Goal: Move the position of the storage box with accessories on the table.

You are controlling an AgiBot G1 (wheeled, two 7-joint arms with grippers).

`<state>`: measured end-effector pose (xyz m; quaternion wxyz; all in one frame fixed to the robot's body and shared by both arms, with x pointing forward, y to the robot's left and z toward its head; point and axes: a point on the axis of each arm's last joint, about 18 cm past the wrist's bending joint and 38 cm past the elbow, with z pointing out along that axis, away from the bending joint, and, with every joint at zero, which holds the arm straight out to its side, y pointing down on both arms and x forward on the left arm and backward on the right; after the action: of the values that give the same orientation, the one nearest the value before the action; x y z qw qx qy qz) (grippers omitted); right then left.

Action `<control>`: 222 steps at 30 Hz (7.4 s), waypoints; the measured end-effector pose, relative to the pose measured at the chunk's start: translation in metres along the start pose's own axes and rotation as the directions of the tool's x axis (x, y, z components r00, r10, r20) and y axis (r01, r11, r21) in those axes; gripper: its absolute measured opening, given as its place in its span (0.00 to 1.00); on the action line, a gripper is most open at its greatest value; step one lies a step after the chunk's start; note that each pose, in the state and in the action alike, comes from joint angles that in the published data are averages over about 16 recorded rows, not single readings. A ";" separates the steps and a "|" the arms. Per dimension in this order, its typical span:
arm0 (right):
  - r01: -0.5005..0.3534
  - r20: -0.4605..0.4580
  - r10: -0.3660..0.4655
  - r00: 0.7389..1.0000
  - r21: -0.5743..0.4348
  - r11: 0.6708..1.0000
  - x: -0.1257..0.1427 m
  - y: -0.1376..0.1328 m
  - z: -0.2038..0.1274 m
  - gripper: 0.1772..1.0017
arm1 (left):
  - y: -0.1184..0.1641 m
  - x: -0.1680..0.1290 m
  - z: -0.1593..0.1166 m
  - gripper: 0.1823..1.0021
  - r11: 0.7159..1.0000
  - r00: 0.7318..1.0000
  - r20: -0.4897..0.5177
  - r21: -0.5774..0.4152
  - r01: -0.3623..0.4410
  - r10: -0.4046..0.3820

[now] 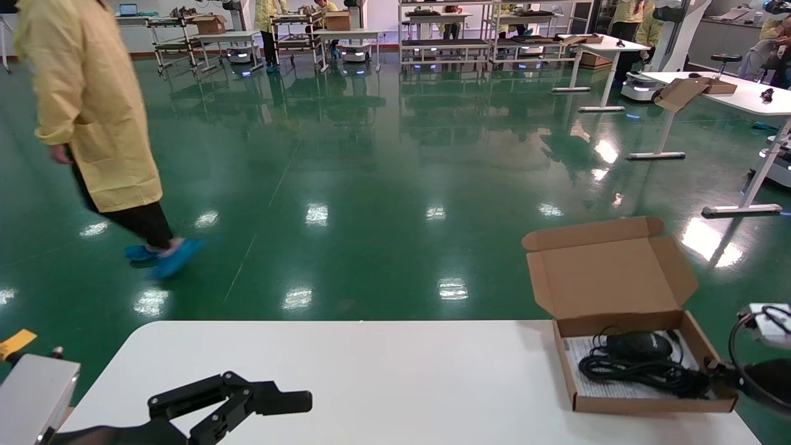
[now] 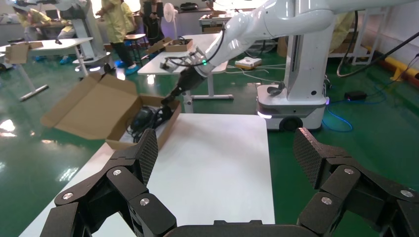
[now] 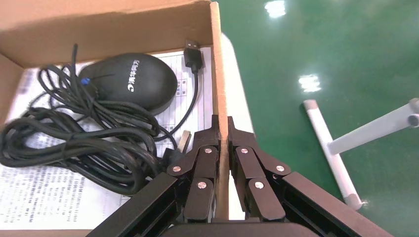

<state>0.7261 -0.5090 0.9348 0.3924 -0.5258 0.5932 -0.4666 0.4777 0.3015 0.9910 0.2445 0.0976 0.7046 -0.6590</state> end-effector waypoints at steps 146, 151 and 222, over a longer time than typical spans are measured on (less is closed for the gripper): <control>-0.307 0.631 0.023 0.775 0.343 0.888 -0.084 -0.103 -0.079 1.00 | 0.000 0.000 0.000 1.00 1.000 1.000 0.001 0.000 0.000 0.000; -0.272 0.683 -0.064 0.727 0.373 0.887 -0.097 -0.097 -0.096 1.00 | 0.000 0.000 0.000 1.00 1.000 1.000 0.001 0.000 0.000 0.000; 0.025 0.724 -0.687 0.063 0.687 0.726 -0.169 0.013 -0.285 1.00 | 0.000 0.000 0.000 1.00 1.000 1.000 0.001 0.000 0.001 -0.001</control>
<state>0.4738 -0.3018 0.9915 0.6578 -0.7054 -0.1041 -0.2428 0.4779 0.3018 0.9910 0.2447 0.0969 0.7043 -0.6593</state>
